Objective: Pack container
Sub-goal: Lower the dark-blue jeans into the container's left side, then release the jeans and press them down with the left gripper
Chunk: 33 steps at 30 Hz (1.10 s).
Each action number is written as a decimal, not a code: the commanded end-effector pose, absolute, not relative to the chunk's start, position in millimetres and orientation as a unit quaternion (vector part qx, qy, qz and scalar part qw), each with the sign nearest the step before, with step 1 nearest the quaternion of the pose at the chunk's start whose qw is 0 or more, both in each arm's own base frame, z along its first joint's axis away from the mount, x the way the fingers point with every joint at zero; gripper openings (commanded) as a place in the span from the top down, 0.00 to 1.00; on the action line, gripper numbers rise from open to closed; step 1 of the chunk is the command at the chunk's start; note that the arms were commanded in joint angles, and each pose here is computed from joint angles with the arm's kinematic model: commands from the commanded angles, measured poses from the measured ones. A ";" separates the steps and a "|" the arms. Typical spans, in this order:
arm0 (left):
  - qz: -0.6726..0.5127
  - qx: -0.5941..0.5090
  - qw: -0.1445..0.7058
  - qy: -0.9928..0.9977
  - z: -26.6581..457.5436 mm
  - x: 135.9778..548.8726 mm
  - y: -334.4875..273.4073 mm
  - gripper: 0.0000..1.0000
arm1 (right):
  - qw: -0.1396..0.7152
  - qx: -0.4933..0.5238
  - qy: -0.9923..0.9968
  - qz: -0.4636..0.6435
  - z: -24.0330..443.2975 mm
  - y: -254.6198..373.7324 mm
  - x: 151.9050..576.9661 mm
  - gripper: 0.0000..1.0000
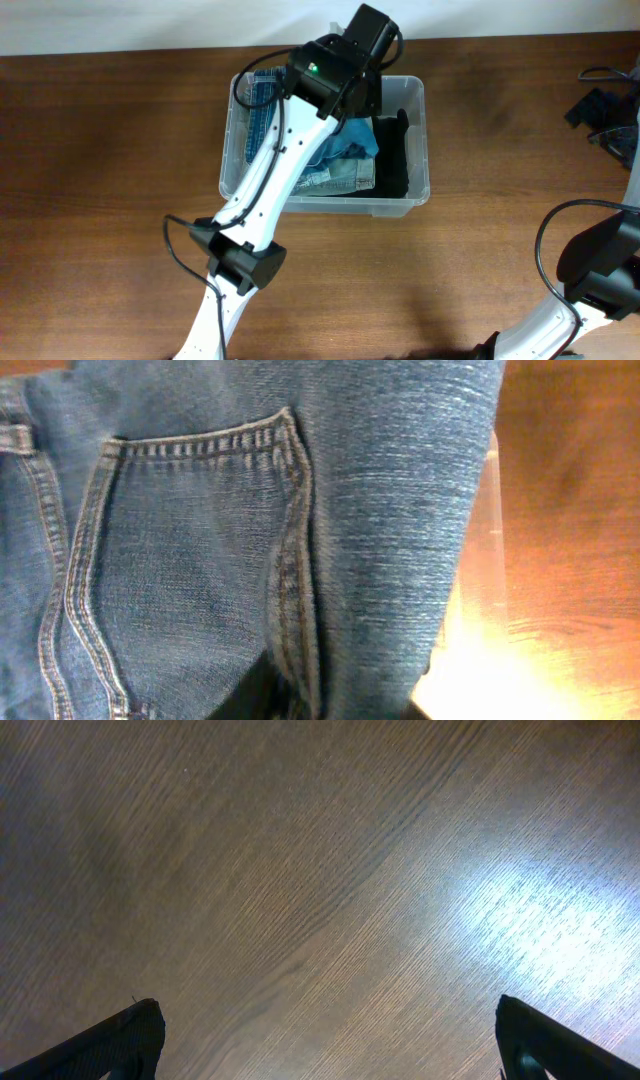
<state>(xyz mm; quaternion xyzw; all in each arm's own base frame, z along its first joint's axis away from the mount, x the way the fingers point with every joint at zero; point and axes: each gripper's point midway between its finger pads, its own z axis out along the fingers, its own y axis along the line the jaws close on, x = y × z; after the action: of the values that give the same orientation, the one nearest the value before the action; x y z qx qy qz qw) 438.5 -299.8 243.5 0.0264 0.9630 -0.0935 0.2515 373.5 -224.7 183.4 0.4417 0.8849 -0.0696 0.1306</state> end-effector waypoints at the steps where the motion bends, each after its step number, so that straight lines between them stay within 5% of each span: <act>1: -0.087 0.021 0.232 0.969 215.8 444.1 -309.0 0.73 | 0.123 0.445 0.884 -0.075 178.0 -227.0 372.3 0.01; 6: -0.073 0.025 0.206 0.976 184.7 446.7 -312.7 0.73 | 0.123 0.445 0.884 -0.075 178.0 -227.0 372.4 0.02; 8: -0.071 0.025 0.201 0.977 179.1 447.3 -313.6 0.63 | 0.123 0.445 0.884 -0.075 178.0 -227.0 372.4 0.02; 11: -0.072 0.025 0.202 0.976 178.3 448.2 -314.3 0.62 | 0.123 0.445 0.884 -0.075 178.0 -227.0 372.3 0.02; 17: -0.073 0.028 0.184 0.980 175.4 440.7 -313.5 0.86 | 0.123 0.445 0.884 -0.075 178.0 -227.0 372.3 0.02; 33: -0.051 0.059 0.100 0.992 162.6 402.2 -301.2 0.88 | 0.123 0.445 0.884 -0.075 178.0 -227.0 372.3 0.02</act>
<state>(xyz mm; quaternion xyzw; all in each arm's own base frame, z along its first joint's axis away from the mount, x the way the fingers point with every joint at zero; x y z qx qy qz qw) 408.6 -301.8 166.4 0.0441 0.9906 -0.0467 0.1207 373.5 -224.7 183.2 0.4417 0.8849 -0.0696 0.1303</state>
